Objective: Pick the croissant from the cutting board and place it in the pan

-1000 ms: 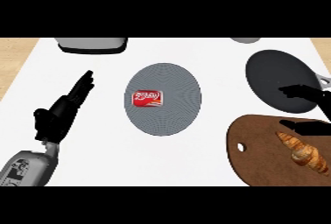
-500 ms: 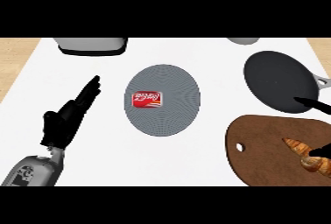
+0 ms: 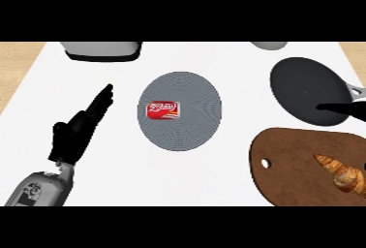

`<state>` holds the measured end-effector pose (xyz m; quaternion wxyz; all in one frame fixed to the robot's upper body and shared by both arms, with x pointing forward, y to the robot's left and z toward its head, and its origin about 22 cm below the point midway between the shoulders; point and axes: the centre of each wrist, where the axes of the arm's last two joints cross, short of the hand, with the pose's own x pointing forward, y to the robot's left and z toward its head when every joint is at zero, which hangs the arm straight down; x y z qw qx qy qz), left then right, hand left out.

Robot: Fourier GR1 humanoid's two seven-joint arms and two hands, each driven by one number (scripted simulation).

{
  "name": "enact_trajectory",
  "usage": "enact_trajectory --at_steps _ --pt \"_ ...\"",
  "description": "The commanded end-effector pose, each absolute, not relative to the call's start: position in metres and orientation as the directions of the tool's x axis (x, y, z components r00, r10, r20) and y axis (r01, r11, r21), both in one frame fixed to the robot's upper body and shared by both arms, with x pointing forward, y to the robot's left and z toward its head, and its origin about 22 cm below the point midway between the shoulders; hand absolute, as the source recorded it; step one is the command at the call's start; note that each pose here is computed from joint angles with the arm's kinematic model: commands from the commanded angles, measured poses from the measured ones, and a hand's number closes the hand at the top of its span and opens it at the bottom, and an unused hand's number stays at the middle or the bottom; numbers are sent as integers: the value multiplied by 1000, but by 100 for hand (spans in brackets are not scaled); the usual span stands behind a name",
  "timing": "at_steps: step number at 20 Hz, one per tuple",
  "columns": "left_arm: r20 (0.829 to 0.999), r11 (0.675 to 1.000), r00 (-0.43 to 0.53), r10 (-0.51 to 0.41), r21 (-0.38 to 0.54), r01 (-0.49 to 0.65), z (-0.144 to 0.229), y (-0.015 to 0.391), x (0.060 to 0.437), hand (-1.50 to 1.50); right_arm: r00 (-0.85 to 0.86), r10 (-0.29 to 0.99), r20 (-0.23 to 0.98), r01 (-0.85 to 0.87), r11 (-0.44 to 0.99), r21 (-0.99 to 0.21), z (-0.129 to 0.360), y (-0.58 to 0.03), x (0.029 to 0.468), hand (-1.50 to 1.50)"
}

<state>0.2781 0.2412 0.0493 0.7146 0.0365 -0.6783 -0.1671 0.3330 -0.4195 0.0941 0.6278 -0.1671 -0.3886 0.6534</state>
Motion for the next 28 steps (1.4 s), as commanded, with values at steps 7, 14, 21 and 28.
enact_trajectory --at_steps 7,14,21,28 --pt "959 948 44 -278 267 171 53 256 285 0 -244 966 91 -840 -163 -517 96 -331 346 -150" --pt "960 948 42 -277 266 173 46 250 268 0 -221 975 9 -810 -178 -559 98 -350 318 -150" --pt "958 946 28 -285 277 167 58 255 274 0 -232 971 -55 -793 -222 -567 88 -335 308 -150" --pt "962 953 35 -272 264 150 49 243 276 0 -223 974 -41 -788 -205 -580 60 -350 302 -150"
